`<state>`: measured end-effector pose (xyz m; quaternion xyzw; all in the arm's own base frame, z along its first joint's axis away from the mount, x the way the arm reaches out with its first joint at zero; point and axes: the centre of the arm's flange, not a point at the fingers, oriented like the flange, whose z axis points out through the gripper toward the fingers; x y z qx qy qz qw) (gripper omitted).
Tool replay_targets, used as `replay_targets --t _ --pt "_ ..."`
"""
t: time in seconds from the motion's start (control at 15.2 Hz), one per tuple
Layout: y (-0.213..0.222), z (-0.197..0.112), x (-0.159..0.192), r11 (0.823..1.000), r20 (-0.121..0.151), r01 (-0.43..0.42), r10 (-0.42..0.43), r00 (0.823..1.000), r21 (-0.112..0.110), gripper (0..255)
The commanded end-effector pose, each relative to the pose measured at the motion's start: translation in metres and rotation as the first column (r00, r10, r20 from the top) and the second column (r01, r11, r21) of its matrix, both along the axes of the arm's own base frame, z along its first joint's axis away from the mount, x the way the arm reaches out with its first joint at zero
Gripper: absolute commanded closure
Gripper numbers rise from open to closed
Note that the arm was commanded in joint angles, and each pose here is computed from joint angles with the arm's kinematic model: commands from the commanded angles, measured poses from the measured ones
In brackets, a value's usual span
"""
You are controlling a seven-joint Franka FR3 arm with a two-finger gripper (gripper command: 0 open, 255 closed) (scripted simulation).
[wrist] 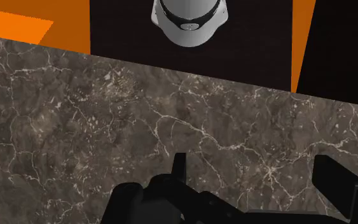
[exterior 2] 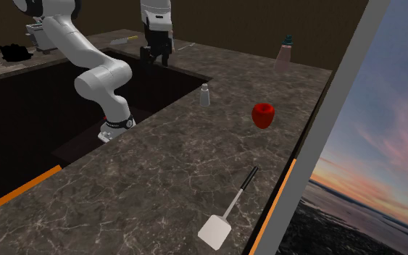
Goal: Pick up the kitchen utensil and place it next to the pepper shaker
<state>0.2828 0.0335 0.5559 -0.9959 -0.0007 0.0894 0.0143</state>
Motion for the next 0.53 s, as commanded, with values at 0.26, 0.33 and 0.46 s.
replay_targets --t 0.26,0.33,0.46 --pt "-0.044 -0.018 0.016 0.991 0.023 -0.131 0.131 0.991 0.013 0" --pt "-0.055 -0.023 0.02 0.986 0.029 -0.164 0.164 0.986 0.015 0" --pt "-0.076 -0.032 0.031 0.973 0.041 -0.229 0.228 0.973 0.02 0"
